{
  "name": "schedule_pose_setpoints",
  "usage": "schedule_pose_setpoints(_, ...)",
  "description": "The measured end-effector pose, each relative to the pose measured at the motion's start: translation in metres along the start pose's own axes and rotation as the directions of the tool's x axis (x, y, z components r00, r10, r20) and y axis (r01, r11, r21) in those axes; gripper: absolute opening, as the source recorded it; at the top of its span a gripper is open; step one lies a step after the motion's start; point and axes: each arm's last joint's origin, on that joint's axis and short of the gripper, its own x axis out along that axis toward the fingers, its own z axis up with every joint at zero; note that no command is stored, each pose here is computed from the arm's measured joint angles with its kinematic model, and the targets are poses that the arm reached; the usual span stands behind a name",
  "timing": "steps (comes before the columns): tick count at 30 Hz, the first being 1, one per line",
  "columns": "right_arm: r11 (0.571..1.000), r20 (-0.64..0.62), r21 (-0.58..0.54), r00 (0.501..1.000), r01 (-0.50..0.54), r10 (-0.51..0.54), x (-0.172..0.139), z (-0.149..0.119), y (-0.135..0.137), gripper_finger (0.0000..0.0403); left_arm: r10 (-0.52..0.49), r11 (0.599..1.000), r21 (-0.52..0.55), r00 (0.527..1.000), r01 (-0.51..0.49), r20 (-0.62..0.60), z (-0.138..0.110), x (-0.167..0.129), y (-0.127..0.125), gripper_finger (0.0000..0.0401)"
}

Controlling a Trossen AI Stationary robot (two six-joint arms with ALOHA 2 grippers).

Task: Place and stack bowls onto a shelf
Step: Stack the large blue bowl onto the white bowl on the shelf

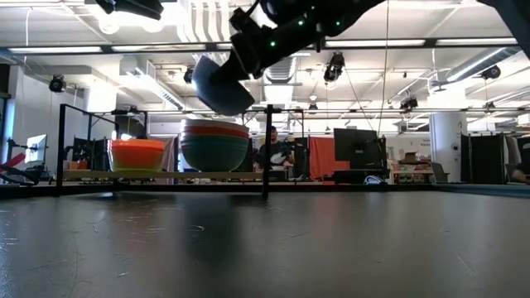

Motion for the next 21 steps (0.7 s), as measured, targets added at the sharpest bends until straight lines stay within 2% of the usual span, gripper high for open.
schedule_pose_setpoints(3, 0.999, -0.032, -0.032, 0.999, 0.037, -0.038, 0.006, 0.002, -0.002, 0.0008, -0.001, 1.0, -0.004, 1.0, 0.001, 0.006, 0.0, -0.002, 0.001, 0.0154)
schedule_pose_setpoints(8, 0.998, -0.076, -0.061, 0.996, 0.036, -0.041, 0.012, -0.003, -0.004, 0.0008, -0.002, 1.0, -0.008, 1.0, 0.003, 0.015, 0.0, -0.005, 0.004, 0.0154)
schedule_pose_setpoints(21, 0.999, -0.146, -0.035, 0.989, 0.017, -0.022, 0.025, -0.024, -0.005, 0.0009, -0.004, 1.0, 0.004, 1.0, 0.004, 0.03, -0.001, -0.011, 0.008, 0.0154)
